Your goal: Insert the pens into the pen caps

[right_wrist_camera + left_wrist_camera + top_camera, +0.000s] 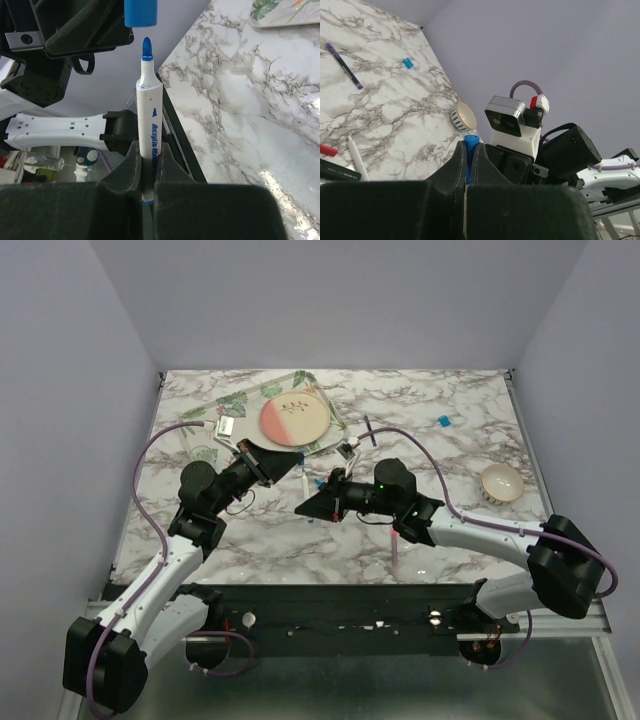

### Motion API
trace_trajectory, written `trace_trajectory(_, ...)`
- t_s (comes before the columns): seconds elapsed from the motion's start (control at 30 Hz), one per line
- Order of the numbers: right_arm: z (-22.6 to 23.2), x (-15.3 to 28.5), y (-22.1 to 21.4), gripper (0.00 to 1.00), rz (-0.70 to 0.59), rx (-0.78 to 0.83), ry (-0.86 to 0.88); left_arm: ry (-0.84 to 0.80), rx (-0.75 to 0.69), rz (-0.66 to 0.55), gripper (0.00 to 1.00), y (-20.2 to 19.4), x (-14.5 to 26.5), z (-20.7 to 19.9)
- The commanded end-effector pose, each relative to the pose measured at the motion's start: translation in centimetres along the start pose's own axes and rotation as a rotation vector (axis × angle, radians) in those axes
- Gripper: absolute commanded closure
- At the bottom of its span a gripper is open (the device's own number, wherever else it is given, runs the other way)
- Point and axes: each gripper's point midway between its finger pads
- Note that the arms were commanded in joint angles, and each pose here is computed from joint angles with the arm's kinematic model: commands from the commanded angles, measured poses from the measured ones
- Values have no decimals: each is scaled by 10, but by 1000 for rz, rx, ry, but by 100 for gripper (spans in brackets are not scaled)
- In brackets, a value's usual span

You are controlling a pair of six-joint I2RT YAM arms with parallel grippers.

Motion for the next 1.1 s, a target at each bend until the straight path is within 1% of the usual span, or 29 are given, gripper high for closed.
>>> trace_trajectory(0.0, 17, -7, 0, 99, 13, 13, 61, 22, -17, -34, 100, 4, 2, 2)
trace_trajectory(0.3, 20, -7, 1, 99, 7, 15, 61, 32, -32, -35, 100, 5, 3, 4)
trace_trajectory(1.07, 18, -13, 6, 99, 2, 17, 34, 21, 14, -9, 100, -10, 12, 5)
Point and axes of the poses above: each gripper's point midway between its finger pads, its own x axis back along the fingers, its own z axis along the line the jaws close on, y = z × x, and after that the axes turned 7 degrees about -x, right-handed
